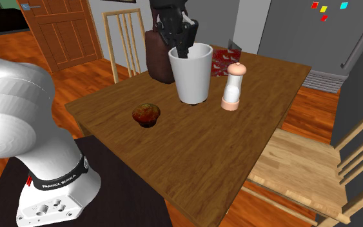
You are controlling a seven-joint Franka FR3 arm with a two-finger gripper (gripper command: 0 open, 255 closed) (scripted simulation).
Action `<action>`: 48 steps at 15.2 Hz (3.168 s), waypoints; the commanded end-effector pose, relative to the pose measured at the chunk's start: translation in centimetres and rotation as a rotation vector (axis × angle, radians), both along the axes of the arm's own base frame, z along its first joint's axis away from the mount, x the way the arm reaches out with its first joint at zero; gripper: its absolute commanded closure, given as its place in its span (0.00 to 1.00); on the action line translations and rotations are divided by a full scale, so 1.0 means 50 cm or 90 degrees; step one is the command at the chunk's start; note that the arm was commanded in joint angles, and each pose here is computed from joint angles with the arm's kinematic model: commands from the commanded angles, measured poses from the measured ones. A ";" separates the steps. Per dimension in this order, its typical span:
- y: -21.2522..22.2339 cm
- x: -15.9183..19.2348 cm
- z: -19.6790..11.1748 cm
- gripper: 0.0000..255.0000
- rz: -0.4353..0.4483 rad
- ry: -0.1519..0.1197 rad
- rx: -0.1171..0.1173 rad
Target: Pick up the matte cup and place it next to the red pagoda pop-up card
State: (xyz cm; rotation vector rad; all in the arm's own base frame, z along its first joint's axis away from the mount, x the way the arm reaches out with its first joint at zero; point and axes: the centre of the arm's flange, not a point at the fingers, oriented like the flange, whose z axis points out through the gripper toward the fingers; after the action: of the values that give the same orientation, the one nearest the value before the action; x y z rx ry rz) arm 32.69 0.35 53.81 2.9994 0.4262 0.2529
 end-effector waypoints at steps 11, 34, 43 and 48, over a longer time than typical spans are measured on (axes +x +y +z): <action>0.089 0.058 0.083 1.00 0.000 0.000 0.000; 0.603 0.380 0.084 1.00 0.000 0.000 0.000; 0.670 0.422 0.021 1.00 0.000 0.000 0.000; 0.670 0.422 -0.032 1.00 0.000 0.000 0.000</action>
State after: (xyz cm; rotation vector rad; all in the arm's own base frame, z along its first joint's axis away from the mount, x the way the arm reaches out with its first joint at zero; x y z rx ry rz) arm 53.84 33.95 52.87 2.9993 0.4257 0.2523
